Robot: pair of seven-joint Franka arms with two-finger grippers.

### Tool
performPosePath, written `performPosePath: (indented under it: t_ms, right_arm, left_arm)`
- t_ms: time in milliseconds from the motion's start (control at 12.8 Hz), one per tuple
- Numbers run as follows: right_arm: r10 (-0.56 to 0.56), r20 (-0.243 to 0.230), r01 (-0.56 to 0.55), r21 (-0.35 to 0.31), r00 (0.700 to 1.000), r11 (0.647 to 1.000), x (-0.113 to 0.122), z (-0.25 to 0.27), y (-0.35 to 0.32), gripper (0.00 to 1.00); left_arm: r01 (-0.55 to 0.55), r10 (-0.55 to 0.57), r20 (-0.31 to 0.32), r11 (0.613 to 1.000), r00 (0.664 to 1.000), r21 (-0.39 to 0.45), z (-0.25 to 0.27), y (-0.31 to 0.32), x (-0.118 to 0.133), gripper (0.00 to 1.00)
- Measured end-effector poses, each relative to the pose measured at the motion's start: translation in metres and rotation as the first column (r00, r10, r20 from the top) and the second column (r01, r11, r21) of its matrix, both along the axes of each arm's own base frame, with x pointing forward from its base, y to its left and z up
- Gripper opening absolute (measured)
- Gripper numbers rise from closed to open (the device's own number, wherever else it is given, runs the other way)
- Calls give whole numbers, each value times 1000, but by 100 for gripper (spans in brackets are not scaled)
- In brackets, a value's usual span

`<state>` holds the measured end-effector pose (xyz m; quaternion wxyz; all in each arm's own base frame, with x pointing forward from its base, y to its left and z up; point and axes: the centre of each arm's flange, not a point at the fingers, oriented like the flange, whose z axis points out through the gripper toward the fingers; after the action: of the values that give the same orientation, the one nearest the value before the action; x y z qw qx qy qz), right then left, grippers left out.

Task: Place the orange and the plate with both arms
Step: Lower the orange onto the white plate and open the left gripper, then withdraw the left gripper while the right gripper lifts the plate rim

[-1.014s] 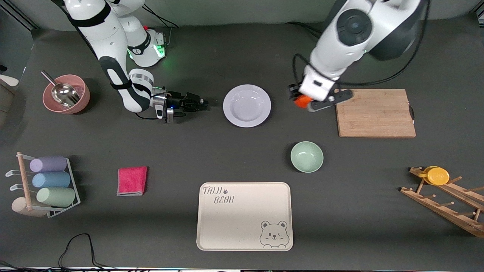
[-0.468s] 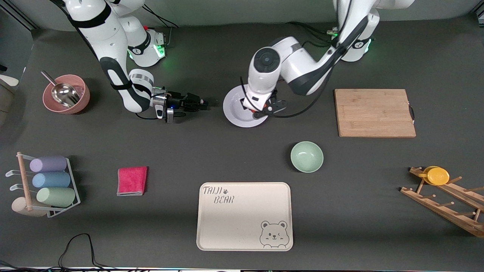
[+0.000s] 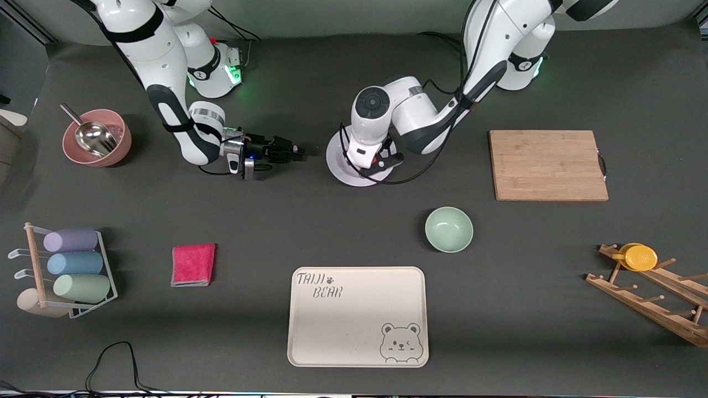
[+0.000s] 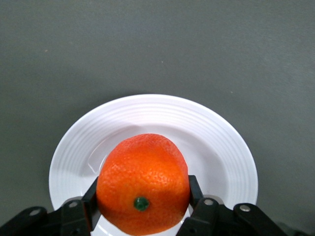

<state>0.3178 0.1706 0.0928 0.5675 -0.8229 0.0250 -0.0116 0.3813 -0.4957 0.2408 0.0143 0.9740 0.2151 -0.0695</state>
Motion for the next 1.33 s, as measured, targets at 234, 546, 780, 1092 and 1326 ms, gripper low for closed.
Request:
performPosePath:
  t_ms: [234,546,780,1092,1326]
  right_arm:
    - [0,-1,0,0,1000,1000,0,0,0,48]
    - [0,-2,0,-1,1000,1000,-1,-1,0,48]
    - [0,-3,0,-1,1000,1000,-1,-1,0,48]
    - [-23,-5,23,2,1000,1000,0,-2,1,48]
    - [-57,-13,58,26,998,998,-3,-1,22,48]
  left_arm:
    - [-6,6,18,1000,1000,18,-10,1,0,70]
    - [-24,24,27,1000,999,17,-22,0,-1,78]
    - [-42,42,28,999,999,17,-22,0,-1,99]
    - [-56,55,37,998,998,41,-15,4,9,100]
    - [-50,44,56,993,997,111,17,27,46,100]
